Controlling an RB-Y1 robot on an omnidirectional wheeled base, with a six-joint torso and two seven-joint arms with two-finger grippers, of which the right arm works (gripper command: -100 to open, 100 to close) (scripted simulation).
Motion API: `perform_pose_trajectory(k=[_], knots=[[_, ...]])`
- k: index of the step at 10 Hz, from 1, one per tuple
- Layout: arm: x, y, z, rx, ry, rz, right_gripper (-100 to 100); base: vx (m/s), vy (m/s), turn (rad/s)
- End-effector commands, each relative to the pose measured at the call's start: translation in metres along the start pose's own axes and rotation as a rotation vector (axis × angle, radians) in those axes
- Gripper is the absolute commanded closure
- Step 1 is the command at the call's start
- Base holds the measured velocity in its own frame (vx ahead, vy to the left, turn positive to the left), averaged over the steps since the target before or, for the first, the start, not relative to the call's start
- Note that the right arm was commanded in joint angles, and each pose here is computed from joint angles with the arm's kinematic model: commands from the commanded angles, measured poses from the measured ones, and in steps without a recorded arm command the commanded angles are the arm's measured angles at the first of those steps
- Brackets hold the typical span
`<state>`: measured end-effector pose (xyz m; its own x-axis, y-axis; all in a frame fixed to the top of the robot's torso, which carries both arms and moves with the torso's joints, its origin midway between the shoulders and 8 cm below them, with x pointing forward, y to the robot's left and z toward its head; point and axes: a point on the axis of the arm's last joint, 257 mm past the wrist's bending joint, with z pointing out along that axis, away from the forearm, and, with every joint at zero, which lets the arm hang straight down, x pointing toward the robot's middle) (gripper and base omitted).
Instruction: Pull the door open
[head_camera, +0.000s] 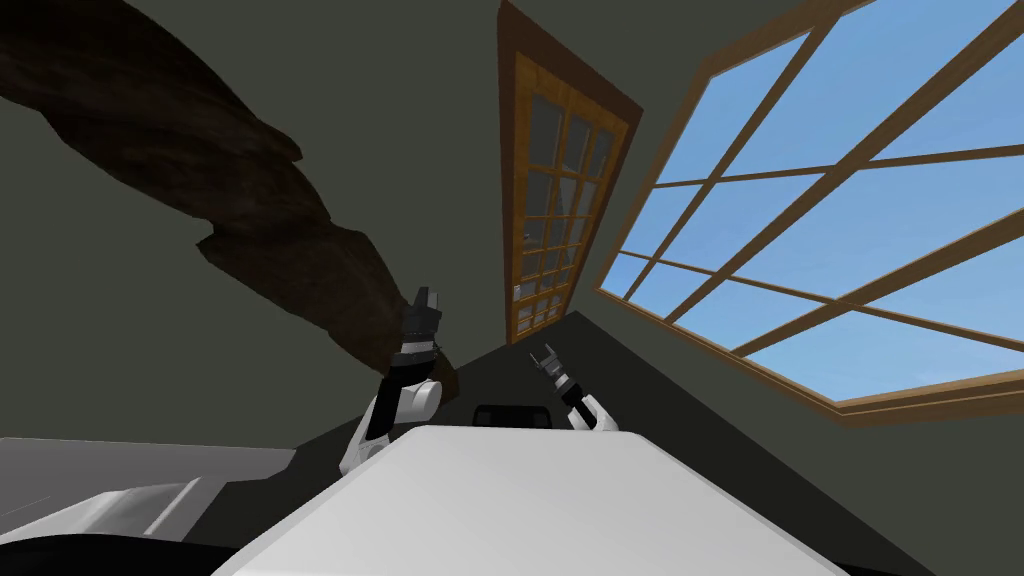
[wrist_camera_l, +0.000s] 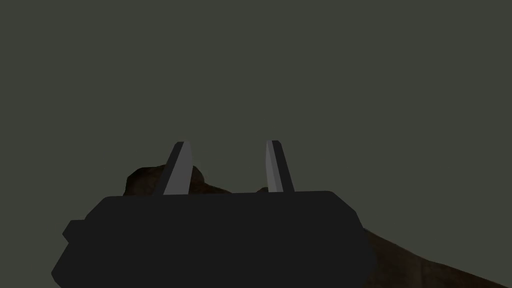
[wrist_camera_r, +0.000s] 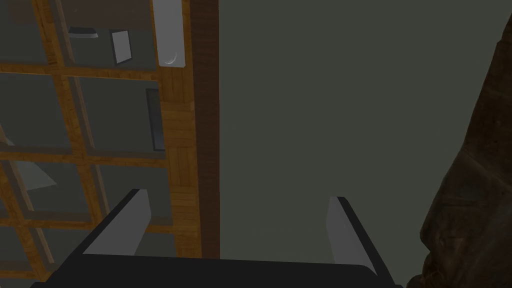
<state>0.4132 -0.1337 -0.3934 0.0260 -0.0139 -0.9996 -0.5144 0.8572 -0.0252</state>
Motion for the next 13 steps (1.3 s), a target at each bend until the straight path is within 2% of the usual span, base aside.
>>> perform_pose_trajectory(k=[1, 13], knots=[[0.0, -0.002, 0.0, 0.003, 0.001, -0.004, -100, -0.209, -0.029, 0.036], [0.003, -0.024, -0.0008, 0.043, 0.012, -0.032, -100, -0.205, -0.029, 0.042]])
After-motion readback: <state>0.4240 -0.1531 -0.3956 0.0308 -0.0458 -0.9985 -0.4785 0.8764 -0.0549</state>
